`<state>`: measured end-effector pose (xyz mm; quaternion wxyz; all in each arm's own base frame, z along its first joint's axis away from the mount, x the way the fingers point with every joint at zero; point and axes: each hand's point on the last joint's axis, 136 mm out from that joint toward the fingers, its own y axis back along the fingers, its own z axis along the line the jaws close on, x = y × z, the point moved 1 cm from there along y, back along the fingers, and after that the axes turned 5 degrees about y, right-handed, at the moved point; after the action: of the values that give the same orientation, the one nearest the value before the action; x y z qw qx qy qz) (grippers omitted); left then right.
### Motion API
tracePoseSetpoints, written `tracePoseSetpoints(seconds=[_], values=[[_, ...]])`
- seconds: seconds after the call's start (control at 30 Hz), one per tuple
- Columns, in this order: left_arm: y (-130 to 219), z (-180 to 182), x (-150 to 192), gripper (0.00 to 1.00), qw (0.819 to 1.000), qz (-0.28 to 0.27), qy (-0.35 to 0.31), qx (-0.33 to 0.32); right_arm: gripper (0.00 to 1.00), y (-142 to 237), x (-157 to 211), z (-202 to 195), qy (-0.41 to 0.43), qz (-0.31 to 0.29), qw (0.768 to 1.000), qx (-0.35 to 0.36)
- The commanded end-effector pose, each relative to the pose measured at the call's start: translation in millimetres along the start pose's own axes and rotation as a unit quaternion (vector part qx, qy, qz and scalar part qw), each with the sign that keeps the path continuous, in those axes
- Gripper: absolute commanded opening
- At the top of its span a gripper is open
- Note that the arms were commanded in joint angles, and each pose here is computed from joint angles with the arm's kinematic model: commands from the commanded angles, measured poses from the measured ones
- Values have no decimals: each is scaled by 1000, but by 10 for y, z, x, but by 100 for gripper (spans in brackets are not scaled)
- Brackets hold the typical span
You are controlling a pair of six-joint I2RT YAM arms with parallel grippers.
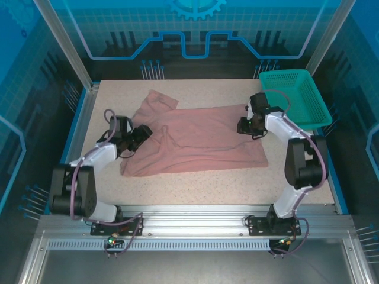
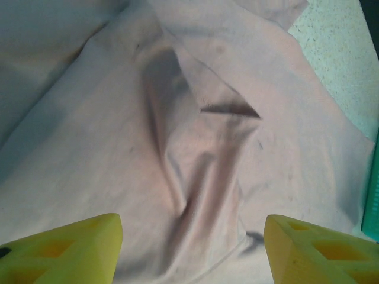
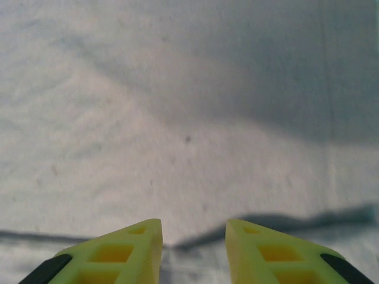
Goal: Fold the inside-out t-shirt
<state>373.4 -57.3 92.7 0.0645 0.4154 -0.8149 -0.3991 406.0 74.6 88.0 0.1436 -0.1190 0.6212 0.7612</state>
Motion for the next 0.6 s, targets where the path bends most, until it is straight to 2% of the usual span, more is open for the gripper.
tracePoseSetpoints(seconds=[0.0,0.2,0.4,0.57], values=[[-233,-171,-125,65,999,11,-20,23,35,-197,-49,-94,-14,25,1000,-11],[-626,-76,-344,65,1000,12,-16,-13,36,-444,10,-262,-40,68,997,-12],[-765,45,-505,65,999,5,-21,-44,35,-448,82,-479,-36,81,995,36],[-783,132,-487,66,998,12,-14,-57,35,-451,172,-635,-56,105,992,51]])
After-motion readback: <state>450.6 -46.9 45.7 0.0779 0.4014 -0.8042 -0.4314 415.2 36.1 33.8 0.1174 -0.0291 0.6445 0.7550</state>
